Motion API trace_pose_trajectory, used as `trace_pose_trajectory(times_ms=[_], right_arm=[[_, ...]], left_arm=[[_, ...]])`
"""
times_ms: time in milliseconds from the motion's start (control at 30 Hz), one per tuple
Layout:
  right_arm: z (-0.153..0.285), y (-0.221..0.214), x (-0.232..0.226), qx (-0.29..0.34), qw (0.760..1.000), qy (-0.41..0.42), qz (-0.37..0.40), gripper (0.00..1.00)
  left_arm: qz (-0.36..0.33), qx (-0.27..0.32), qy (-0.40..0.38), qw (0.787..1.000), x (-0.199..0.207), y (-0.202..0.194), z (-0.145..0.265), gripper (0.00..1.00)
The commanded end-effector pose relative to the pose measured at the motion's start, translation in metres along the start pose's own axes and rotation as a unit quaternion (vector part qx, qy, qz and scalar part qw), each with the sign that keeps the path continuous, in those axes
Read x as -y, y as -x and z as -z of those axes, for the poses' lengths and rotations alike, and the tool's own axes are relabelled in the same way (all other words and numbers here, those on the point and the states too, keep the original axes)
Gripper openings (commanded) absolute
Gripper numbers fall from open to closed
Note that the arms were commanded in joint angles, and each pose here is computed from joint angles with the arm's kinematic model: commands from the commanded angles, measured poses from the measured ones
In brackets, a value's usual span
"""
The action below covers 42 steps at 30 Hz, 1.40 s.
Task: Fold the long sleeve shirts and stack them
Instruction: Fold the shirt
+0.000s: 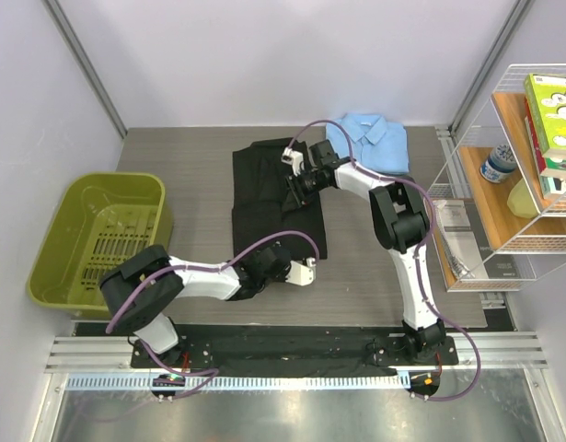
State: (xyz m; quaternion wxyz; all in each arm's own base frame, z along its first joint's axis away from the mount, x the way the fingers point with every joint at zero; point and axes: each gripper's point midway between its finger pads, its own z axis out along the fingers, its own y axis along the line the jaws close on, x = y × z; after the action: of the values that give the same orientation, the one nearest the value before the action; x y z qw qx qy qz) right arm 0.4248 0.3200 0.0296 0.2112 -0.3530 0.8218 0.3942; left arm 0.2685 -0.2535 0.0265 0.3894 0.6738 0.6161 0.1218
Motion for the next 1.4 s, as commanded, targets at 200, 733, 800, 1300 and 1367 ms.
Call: trace_pose_trajectory(times_ms=[200, 733, 800, 1300, 1367], right_arm=[[0.044, 0.011, -0.047, -0.016, 1.0, 0.005, -0.007, 0.45], [0.064, 0.092, 0.021, 0.059, 0.995, -0.074, 0.041, 0.61], [0.058, 0.083, 0.025, 0.05, 0.995, -0.07, 0.041, 0.59], [0.035, -0.017, -0.023, -0.041, 0.998, 0.043, 0.006, 0.4], [0.036, -0.018, -0.025, -0.042, 0.998, 0.046, 0.006, 0.39]], left_arm=[[0.048, 0.038, -0.169, 0.984, 0.03, 0.023, 0.06, 0.0], [0.134, 0.062, -0.49, 0.859, 0.036, 0.081, 0.209, 0.0], [0.137, 0.044, -0.514, 0.846, 0.029, 0.087, 0.209, 0.0], [0.133, 0.024, -0.51, 0.849, -0.044, 0.085, 0.128, 0.09], [0.136, 0.024, -0.509, 0.85, -0.054, 0.082, 0.113, 0.11]])
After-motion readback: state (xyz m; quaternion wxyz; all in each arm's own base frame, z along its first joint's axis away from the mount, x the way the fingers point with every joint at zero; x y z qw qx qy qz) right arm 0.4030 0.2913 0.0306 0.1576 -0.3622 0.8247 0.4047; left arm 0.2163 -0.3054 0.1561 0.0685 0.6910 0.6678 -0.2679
